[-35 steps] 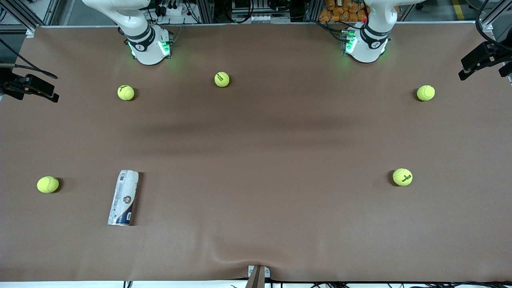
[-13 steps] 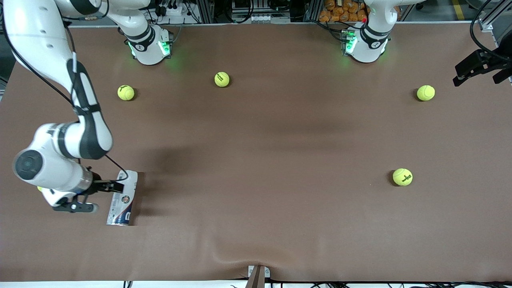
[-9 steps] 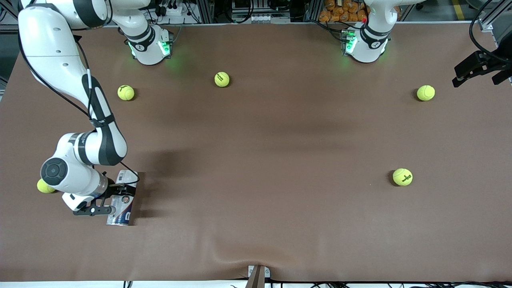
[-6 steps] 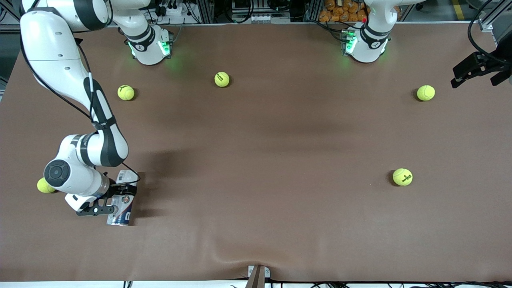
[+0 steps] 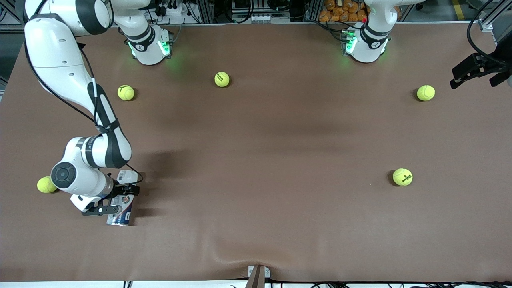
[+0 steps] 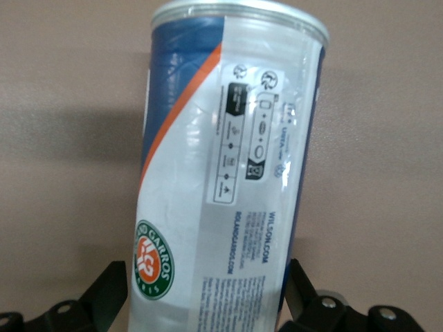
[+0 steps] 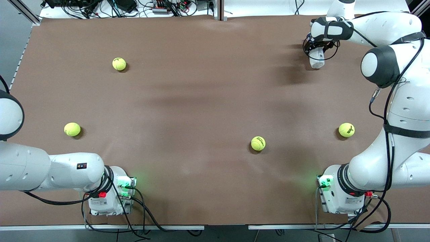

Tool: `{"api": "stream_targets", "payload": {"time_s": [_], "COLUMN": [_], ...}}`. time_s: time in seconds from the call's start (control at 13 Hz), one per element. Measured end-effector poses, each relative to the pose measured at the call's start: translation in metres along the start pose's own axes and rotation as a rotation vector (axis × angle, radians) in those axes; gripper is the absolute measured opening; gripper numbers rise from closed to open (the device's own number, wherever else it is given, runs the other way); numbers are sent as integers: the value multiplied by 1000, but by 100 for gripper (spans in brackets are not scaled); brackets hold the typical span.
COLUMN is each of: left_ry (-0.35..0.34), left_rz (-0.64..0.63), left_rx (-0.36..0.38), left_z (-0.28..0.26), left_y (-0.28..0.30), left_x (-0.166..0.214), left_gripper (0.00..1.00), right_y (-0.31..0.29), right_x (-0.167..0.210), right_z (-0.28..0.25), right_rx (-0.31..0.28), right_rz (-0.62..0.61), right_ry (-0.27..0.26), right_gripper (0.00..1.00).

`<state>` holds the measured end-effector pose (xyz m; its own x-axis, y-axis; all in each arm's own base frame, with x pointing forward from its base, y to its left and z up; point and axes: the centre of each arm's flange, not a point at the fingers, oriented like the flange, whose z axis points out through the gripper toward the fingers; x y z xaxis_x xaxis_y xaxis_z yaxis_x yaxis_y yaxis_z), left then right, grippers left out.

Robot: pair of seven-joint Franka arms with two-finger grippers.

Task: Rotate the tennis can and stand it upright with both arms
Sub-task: 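Lower the right gripper over the can and close it around the can, then lift the can with the right gripper while the left gripper reaches in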

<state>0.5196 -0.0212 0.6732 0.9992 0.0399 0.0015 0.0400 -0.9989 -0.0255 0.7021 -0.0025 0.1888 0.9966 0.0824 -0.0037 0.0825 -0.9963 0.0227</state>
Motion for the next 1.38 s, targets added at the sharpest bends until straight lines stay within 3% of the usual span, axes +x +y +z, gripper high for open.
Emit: {"api": "stream_targets", "payload": {"time_s": [0.31,0.38,0.46,0.69,1.0,1.38], "left_ry": [1,1,1,4,31,34], "left_rz": [0,0,0,0,1,2], "left_rx": [0,-1,-1,-1,-3,-3], "left_z": [1,1,1,1,-1,-1], "left_y": [0,0,0,0,1,1], "left_x": [2,2,2,2,5,5], "left_gripper": [100,100,100,100,100,100], "right_y": [1,1,0,-18,-104,-305], "right_x": [1,2,3,13,23,-16], "right_z": [10,9,7,-7,-51,-80], "right_rx": [-2,-2,-2,4,28,42], "right_rz": [1,-5,-25,-158,-489,-1018], "right_ry": [15,19,24,55,130,176], "right_gripper": [95,84,80,80,80,81]}}
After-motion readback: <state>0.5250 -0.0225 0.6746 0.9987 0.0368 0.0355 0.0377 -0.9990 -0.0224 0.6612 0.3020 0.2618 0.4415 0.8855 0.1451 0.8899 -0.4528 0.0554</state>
